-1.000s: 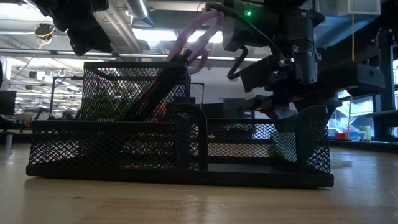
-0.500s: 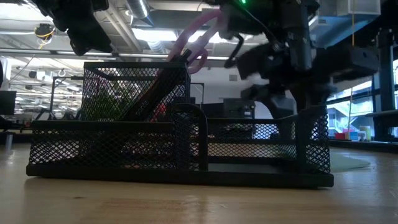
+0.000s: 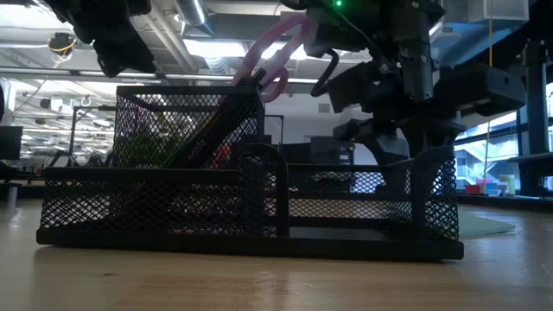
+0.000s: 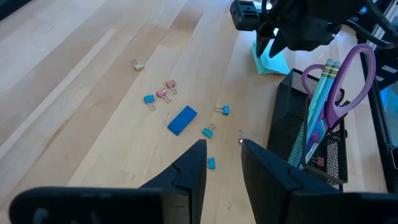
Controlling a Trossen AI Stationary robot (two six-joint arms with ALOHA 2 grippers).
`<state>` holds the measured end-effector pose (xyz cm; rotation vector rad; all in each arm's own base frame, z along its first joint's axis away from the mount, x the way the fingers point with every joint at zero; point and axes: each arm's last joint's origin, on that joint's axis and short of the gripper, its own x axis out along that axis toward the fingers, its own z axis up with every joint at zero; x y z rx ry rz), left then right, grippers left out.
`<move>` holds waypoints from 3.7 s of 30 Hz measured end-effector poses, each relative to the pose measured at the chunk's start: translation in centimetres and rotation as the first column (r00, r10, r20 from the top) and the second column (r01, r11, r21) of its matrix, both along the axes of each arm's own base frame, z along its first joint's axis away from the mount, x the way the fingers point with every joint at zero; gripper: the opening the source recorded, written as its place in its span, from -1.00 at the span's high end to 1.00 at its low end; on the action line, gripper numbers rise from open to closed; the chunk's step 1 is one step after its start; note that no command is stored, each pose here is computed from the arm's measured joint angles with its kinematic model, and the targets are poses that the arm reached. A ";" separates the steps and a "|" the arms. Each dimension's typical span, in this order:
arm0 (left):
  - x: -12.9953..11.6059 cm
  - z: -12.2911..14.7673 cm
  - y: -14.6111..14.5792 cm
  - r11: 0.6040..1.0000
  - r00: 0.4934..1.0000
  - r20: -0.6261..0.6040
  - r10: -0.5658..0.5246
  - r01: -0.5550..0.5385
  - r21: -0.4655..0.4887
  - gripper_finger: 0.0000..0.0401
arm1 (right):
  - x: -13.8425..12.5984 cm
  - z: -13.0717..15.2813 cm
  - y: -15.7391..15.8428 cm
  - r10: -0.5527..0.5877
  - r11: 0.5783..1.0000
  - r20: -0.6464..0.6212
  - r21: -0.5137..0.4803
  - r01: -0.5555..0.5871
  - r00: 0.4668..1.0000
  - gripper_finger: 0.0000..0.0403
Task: Pick and place office supplies into organizer
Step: Put the light blue sticky note into the desk organizer
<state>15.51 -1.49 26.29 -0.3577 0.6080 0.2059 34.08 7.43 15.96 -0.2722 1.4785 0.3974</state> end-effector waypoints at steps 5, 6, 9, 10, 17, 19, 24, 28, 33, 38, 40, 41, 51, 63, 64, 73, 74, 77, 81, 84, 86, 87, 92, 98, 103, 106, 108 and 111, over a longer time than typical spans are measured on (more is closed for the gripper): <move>0.0 0.0 0.0 1.000 1.000 0.000 0.000 0.000 0.000 0.53 | 0.1 0.0 -0.2 -0.009 1.000 0.005 0.001 0.009 1.000 0.37; 0.0 0.0 0.0 1.000 1.000 0.000 0.000 0.000 0.000 0.53 | 0.1 0.0 -0.2 -0.013 1.000 0.005 0.002 0.013 1.000 0.37; 0.0 0.0 0.0 1.000 1.000 0.000 0.000 0.000 0.000 0.53 | 0.1 0.0 -0.5 -0.019 1.000 0.002 0.015 0.019 1.000 0.37; 0.0 0.0 0.0 1.000 1.000 0.000 0.000 0.000 0.000 0.53 | 0.2 0.0 -0.5 -0.020 1.000 0.001 0.016 0.020 1.000 0.37; 0.0 0.0 0.0 1.000 1.000 0.000 -0.001 0.001 0.000 0.53 | 0.4 0.0 -0.5 -0.018 1.000 0.023 0.024 0.018 1.000 0.37; 0.0 0.0 0.0 1.000 1.000 0.000 -0.001 0.001 0.000 0.53 | 0.4 0.0 -0.4 -0.017 0.999 0.021 0.036 0.016 1.000 0.37; 0.0 0.0 0.0 1.000 1.000 0.000 -0.001 0.001 0.000 0.53 | 0.4 0.1 -0.8 -0.027 0.989 -0.001 0.145 0.026 1.000 0.37; 0.0 0.0 0.0 1.000 1.000 0.000 -0.001 0.001 0.000 0.53 | 0.6 0.1 -1.5 -0.048 0.993 0.010 0.109 0.047 0.999 0.37; 0.0 0.0 0.0 1.000 1.000 0.000 -0.001 0.001 0.000 0.53 | 0.7 0.1 -2.2 -0.063 0.992 0.009 0.109 0.061 0.998 0.37; 0.0 0.0 0.0 1.000 1.000 0.000 -0.001 0.001 0.000 0.53 | 0.6 0.0 -2.7 -0.050 0.977 -0.024 0.209 0.054 0.998 0.37; 0.0 0.0 0.0 1.000 1.000 0.000 -0.001 0.001 0.000 0.53 | 0.6 -0.2 -2.9 -0.040 0.977 -0.034 0.210 0.046 0.999 0.37; 0.0 0.0 0.0 1.000 1.000 0.000 -0.001 0.001 0.000 0.53 | 0.5 -0.3 -3.1 -0.043 0.977 -0.045 0.208 0.051 0.998 0.37; 0.0 0.0 0.0 1.000 1.000 -0.005 -0.001 0.001 0.000 0.53 | 0.7 -0.9 -4.0 -0.063 0.965 -0.077 0.248 0.081 0.995 0.37; 0.0 0.0 0.0 1.000 1.000 -0.006 -0.001 0.001 0.000 0.53 | 0.7 -1.9 -4.2 -0.045 0.953 -0.110 0.293 0.076 0.993 0.37; 0.0 -0.1 0.0 1.000 1.000 -0.007 -0.001 0.001 0.000 0.53 | 0.8 -1.9 -4.1 -0.045 0.953 -0.107 0.294 0.075 0.993 0.37; 0.0 0.0 0.0 1.000 1.000 -0.007 -0.001 0.001 0.000 0.53 | 0.7 -2.5 -4.1 -0.045 0.948 -0.143 0.307 0.088 0.989 0.38; 0.0 -0.1 0.0 1.000 1.000 -0.007 -0.001 0.001 0.000 0.53 | 0.7 -2.5 -4.1 -0.046 0.948 -0.143 0.306 0.088 0.989 0.39; 0.0 -0.1 0.0 1.000 1.000 -0.007 -0.001 0.001 0.001 0.53 | 0.8 -2.5 -4.1 -0.045 0.948 -0.134 0.307 0.085 0.990 0.46; 0.0 -0.1 0.0 1.000 1.000 -0.008 -0.001 0.001 0.001 0.53 | 0.8 -2.5 -4.1 -0.047 0.948 -0.135 0.306 0.086 0.990 0.62; 0.0 -0.1 0.0 1.000 1.000 -0.008 -0.001 0.001 0.001 0.53 | 0.9 -2.5 -4.1 -0.047 0.948 -0.126 0.307 0.084 0.991 0.76; 0.0 -0.1 0.0 1.000 1.000 -0.008 -0.001 0.001 0.001 0.53 | 0.9 -2.5 -4.1 -0.047 0.948 -0.128 0.307 0.085 0.991 0.86; 0.0 -0.1 0.0 1.000 1.000 -0.009 -0.001 0.001 0.001 0.53 | 0.9 -2.5 -4.1 -0.047 0.948 -0.127 0.307 0.084 0.991 0.91; 0.0 -0.1 0.0 1.000 1.000 -0.009 -0.001 0.001 0.001 0.53 | 0.9 -2.5 -4.1 -0.052 0.948 -0.131 0.306 0.090 0.990 0.94; 0.0 -0.1 0.0 1.000 1.000 -0.008 -0.001 0.001 0.001 0.53 | 0.8 -2.5 -4.1 -0.091 0.946 -0.152 0.297 0.134 0.984 0.76; 0.0 -0.1 0.0 1.000 1.000 -0.008 -0.001 0.001 0.001 0.53 | 0.8 -2.6 -4.2 -0.100 0.963 -0.145 0.236 0.132 0.984 0.60; 0.0 -0.1 0.0 1.000 1.000 -0.008 -0.001 0.001 0.001 0.53 | 0.7 -2.5 -4.2 -0.111 0.961 -0.154 0.235 0.145 0.982 0.43; 0.0 -0.1 0.0 1.000 1.000 -0.008 -0.001 0.001 0.001 0.53 | 0.6 -2.5 -4.1 -0.124 0.959 -0.168 0.232 0.161 0.978 0.31; 0.0 -0.1 0.0 1.000 1.000 -0.008 -0.001 0.001 0.001 0.53 | 0.5 -2.3 -4.1 -0.125 0.960 -0.186 0.225 0.166 0.975 0.17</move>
